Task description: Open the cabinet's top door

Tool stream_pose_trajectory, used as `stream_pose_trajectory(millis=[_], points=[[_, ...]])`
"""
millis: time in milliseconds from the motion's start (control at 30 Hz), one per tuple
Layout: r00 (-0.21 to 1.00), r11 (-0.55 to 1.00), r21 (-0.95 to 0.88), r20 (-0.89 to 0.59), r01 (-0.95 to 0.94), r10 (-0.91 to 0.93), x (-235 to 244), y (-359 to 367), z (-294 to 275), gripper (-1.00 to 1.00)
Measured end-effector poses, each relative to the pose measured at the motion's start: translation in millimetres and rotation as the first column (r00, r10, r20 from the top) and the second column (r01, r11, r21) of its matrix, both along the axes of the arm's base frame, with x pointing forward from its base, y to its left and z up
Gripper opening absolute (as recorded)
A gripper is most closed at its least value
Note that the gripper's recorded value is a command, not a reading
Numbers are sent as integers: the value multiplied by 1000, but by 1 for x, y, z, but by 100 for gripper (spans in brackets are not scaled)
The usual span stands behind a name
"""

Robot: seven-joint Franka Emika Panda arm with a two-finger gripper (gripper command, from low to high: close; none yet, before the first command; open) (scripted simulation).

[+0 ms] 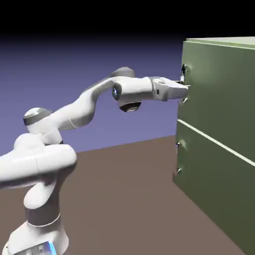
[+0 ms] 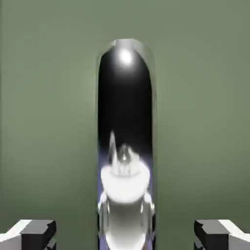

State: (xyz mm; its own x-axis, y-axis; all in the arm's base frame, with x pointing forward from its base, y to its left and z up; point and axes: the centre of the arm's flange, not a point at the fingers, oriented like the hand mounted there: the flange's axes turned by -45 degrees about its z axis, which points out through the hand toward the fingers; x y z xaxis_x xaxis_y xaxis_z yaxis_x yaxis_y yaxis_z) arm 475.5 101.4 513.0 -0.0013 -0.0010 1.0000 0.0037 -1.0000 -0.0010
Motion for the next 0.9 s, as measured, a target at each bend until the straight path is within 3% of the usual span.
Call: stream_pose_trajectory(millis=[533, 900], points=[[939, 939, -1, -1, -343, 343, -149, -79, 0, -100], [856, 856, -1, -1, -518, 518, -217, -143, 0, -100]])
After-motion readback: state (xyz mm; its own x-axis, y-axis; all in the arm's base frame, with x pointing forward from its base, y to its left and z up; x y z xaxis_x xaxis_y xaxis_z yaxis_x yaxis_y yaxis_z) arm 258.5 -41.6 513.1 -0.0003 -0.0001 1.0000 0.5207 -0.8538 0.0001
